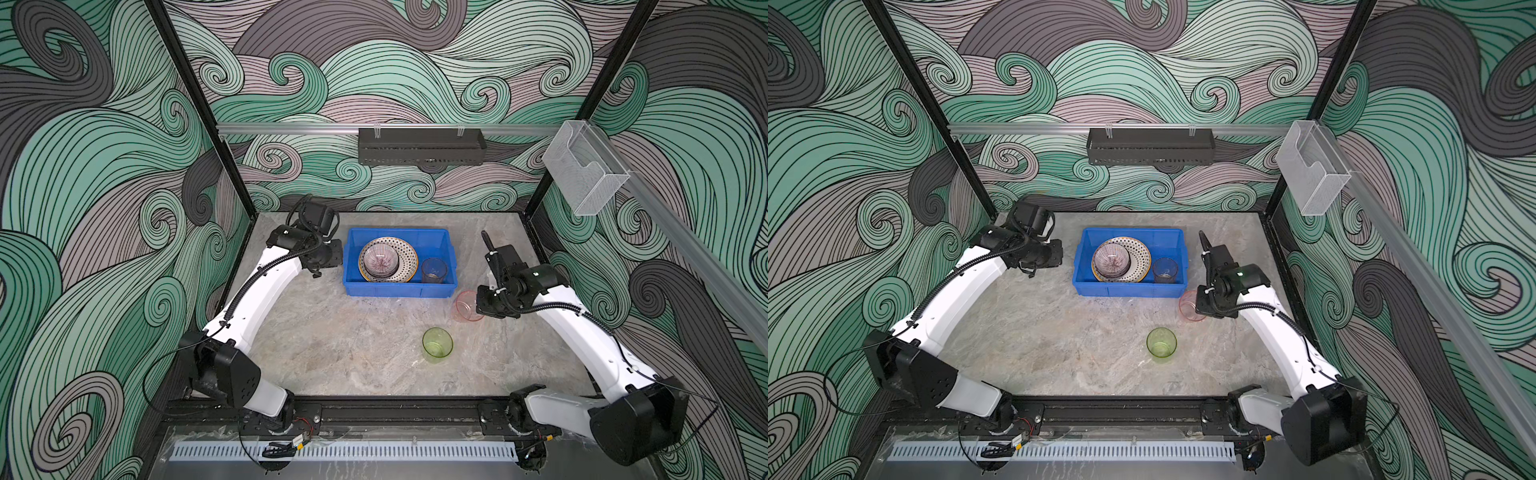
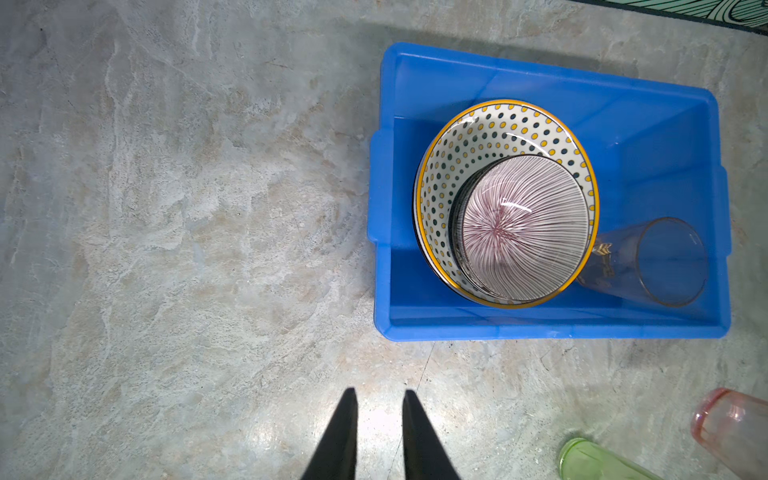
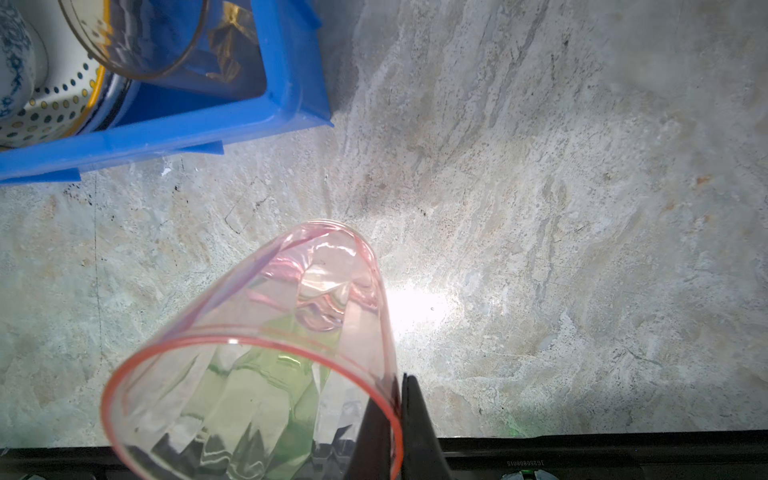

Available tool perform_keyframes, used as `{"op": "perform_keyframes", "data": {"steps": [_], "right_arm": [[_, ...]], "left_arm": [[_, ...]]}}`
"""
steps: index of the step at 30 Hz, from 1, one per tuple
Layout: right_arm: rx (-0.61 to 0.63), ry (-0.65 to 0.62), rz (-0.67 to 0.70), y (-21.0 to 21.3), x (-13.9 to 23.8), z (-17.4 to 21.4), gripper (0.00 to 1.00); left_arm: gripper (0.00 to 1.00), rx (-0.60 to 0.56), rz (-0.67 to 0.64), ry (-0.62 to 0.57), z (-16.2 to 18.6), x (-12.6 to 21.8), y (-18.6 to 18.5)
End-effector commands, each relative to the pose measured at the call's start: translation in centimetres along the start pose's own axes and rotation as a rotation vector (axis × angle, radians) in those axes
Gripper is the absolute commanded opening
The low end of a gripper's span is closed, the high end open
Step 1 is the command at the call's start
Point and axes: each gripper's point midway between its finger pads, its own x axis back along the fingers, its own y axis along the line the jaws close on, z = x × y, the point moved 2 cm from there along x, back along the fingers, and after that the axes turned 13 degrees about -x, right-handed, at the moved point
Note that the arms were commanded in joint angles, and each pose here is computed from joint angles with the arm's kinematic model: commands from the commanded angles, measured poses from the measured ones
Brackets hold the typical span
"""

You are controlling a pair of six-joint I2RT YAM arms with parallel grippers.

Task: Place the mixed dishes into the plastic bin
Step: 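Carry the pink cup over the bin with the right gripper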

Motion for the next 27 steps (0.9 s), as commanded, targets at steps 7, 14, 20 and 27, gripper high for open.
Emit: {"op": "perform_keyframes", "data": {"steps": [7,14,20,27], "right_arm": [[0.063,-0.086,-0.012,2.2,1.8,-3.8,0.00],[0.099,-0.107,-0.047,4.5,2.0,-6.2,0.00],[0.121,-0.141,-0.082,6.5,2.2,-8.5,0.00],[0.156,-0.150,-0.107,8.8,1.8,-10.7,0.00]], "left_arm": [[0.23,0.008,-0.026,-0.025,-0.7,0.6,0.7],[0.23,0.013,-0.031,-0.020,-0.9,0.2,0.7],[0.23,0.014,-0.033,-0.015,-1.3,0.0,0.7],[0.23,0.019,-0.044,-0.011,-1.4,-0.2,1.0]]}}
